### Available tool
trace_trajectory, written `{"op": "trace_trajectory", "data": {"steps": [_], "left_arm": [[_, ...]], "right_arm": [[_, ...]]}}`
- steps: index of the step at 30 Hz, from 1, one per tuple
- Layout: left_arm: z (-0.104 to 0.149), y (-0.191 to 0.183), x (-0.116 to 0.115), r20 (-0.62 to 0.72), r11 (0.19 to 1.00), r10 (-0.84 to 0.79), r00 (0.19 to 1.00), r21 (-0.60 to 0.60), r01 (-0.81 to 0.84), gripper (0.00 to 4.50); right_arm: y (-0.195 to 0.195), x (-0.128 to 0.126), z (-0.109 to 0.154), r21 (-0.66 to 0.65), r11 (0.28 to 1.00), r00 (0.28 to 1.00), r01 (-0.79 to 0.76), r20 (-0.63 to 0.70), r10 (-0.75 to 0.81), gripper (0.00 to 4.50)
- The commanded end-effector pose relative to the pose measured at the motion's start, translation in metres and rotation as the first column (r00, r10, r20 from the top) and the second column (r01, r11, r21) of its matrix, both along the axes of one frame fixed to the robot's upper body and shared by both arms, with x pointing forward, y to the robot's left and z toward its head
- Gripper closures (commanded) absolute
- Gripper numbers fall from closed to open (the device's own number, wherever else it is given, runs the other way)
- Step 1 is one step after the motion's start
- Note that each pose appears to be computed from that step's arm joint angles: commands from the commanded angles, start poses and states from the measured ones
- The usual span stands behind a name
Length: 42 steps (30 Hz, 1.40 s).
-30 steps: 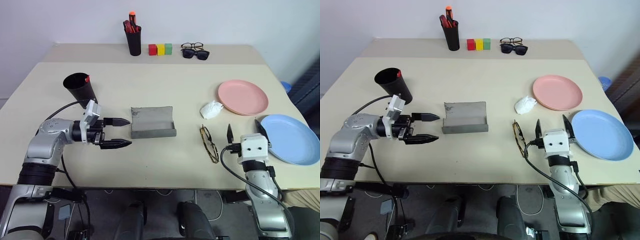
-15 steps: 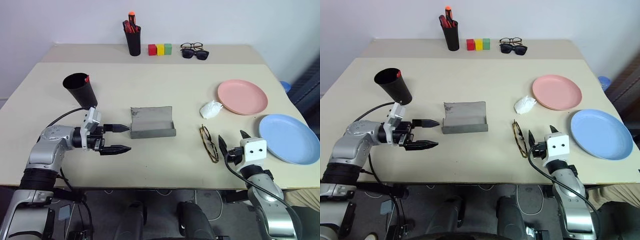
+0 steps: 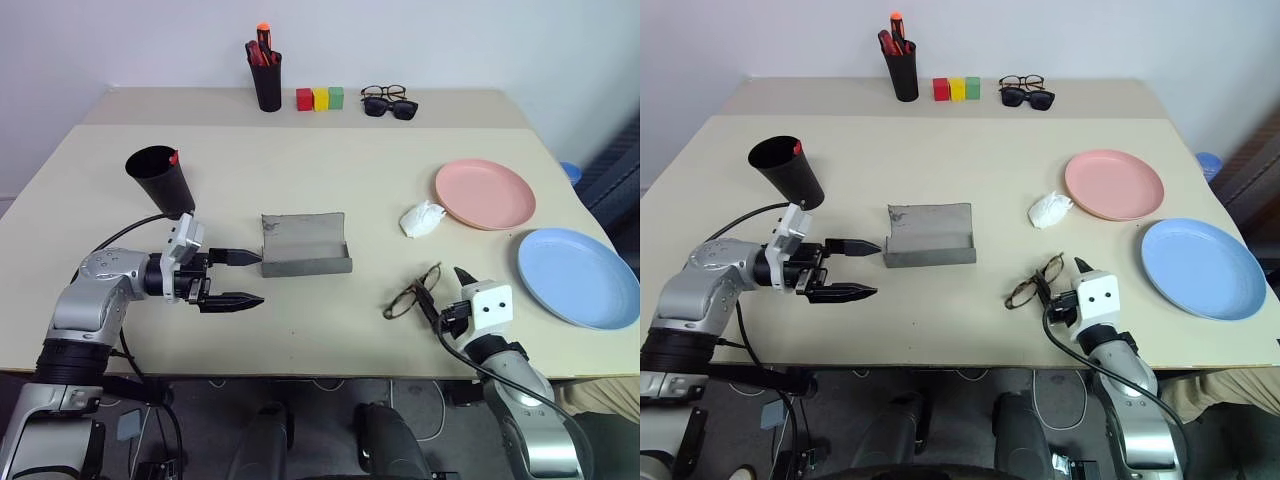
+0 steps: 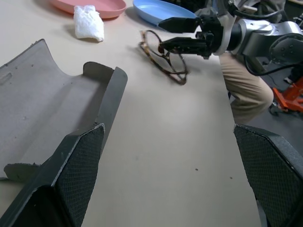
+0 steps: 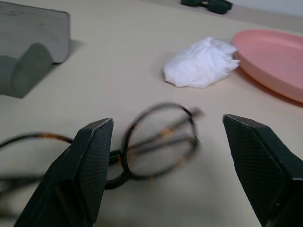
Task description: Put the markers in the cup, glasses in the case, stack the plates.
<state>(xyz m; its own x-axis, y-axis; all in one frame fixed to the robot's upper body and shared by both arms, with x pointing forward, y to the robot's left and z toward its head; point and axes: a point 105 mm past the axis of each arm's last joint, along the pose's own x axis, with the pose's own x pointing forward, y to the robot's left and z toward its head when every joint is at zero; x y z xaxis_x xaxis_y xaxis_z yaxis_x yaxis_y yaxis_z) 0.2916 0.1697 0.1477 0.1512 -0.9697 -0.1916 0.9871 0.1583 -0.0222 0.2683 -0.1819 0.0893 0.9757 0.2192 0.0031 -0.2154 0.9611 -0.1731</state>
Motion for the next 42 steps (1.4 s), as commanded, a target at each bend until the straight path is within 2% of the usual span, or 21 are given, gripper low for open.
{"op": "trace_trajectory", "data": {"steps": [1, 11, 19, 23, 28, 42], "left_arm": [[0.011, -0.002, 0.000, 0.040, 1.000, -0.017, 0.999, 0.000, 0.017, 0.00], [0.013, -0.006, -0.005, 0.039, 1.000, -0.016, 0.999, -0.006, 0.016, 0.00], [0.012, -0.001, -0.010, 0.034, 1.000, 0.018, 0.999, -0.014, -0.017, 0.00], [0.010, 0.005, -0.014, 0.030, 0.999, 0.044, 0.999, -0.017, -0.044, 0.00], [0.006, 0.008, -0.018, 0.022, 0.998, 0.060, 0.998, -0.019, -0.059, 0.00], [0.000, 0.006, -0.013, 0.016, 0.998, 0.053, 0.998, -0.029, -0.053, 0.00]], "right_arm": [[0.010, -0.003, 0.015, -0.007, 0.999, 0.997, -0.047, 0.054, 0.047, 0.75], [0.014, 0.005, 0.010, -0.027, 0.997, 0.997, -0.066, 0.041, 0.067, 0.75], [0.011, 0.021, 0.005, -0.069, 0.992, 0.994, -0.109, 0.025, 0.111, 0.75], [0.007, 0.028, 0.014, -0.048, 0.992, 0.991, -0.117, 0.062, 0.120, 0.75], [0.005, 0.020, 0.026, -0.017, 0.989, 0.985, -0.145, 0.095, 0.146, 0.75], [0.017, -0.002, 0.037, 0.037, 0.967, 0.962, -0.251, 0.116, 0.246, 0.75]]}}
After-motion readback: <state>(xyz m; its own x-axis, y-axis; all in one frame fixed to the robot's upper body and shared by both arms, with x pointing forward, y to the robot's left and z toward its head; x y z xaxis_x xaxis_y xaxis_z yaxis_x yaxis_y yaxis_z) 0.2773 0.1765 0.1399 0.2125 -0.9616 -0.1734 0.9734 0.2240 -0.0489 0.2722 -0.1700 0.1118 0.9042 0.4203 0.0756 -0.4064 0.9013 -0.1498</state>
